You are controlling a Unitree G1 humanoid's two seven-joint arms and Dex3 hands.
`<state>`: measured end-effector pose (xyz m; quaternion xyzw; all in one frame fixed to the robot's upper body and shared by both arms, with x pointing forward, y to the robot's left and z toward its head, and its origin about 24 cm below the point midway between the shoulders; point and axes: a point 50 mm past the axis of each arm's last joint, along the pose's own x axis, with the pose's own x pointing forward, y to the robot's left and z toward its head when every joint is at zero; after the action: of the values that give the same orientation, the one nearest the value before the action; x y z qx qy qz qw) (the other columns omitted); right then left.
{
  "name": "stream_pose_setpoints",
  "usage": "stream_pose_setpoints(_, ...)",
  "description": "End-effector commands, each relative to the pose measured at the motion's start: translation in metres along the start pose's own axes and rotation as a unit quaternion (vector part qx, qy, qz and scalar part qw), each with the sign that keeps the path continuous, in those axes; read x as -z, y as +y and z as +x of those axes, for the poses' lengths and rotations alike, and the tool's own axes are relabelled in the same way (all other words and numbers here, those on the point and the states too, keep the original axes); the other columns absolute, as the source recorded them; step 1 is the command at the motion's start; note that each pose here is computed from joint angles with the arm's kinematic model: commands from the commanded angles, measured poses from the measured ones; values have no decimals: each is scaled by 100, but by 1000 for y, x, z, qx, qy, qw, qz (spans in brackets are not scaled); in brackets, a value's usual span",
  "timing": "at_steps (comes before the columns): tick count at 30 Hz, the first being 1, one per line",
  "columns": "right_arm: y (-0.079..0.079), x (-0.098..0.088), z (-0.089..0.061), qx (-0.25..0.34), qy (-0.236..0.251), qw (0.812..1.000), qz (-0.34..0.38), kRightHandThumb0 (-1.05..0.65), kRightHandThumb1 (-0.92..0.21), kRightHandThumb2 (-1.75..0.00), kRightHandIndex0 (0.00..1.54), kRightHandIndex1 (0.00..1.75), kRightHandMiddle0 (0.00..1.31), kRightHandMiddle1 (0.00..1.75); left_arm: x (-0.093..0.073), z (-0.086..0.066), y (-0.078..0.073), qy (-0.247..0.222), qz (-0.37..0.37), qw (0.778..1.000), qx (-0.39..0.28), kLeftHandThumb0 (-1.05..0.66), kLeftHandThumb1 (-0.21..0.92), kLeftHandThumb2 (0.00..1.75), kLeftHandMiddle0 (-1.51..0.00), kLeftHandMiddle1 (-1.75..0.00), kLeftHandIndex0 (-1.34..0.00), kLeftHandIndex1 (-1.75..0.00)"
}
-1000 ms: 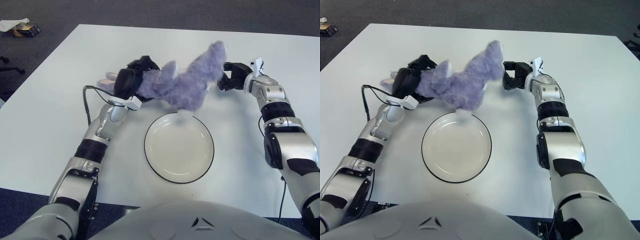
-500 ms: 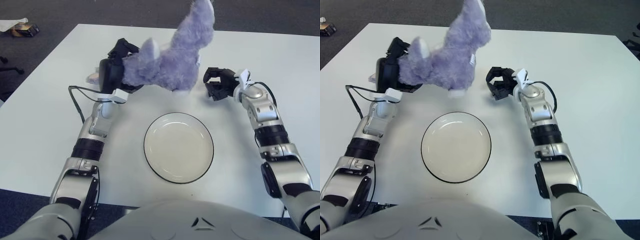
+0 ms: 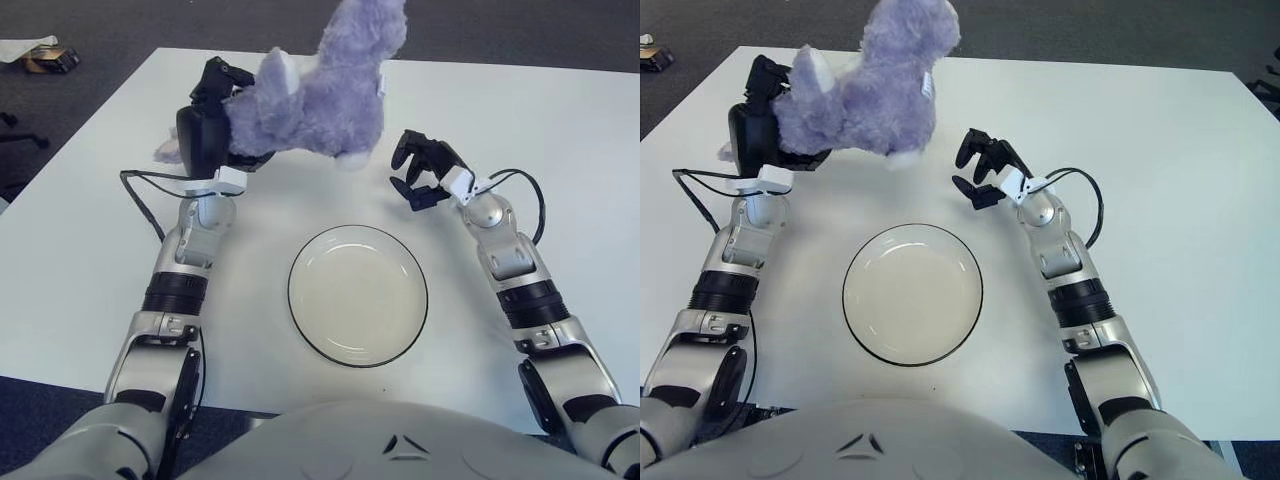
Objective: Put the doll into the plate.
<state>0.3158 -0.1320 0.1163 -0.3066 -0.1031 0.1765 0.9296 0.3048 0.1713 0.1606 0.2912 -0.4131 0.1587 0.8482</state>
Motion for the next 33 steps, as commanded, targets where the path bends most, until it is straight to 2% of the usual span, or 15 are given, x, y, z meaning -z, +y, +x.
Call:
stream_pose_setpoints(1,4,-6,-4,-4,-22,1000,-3,-1,-52,-109,36,175,34,175,-3,9,4,-6,7,999,-33,0,-8,175,-92,-169,-69,-175)
stream_pose_setpoints(10,8,-20,-9,-15,-52,999,2,-1,-53,-108,35,175,33,175,-6,10,4,4,19,998,-53,0,-8,175,-91,-170,-69,-175)
stream_pose_setpoints(20,11,-37,-13,-15,-78,997,-10,-1,-53,-107,35,175,33,175,-6,8,2,9,15,999,-41,0,-10,175,-95,-163,-70,-175)
stream_pose_setpoints(33,12,-54,-23,-44,-94,995,3,-1,-56,-103,33,175,31,175,-5,10,-2,8,14,999,-49,0,-8,175,-91,-169,-69,-175)
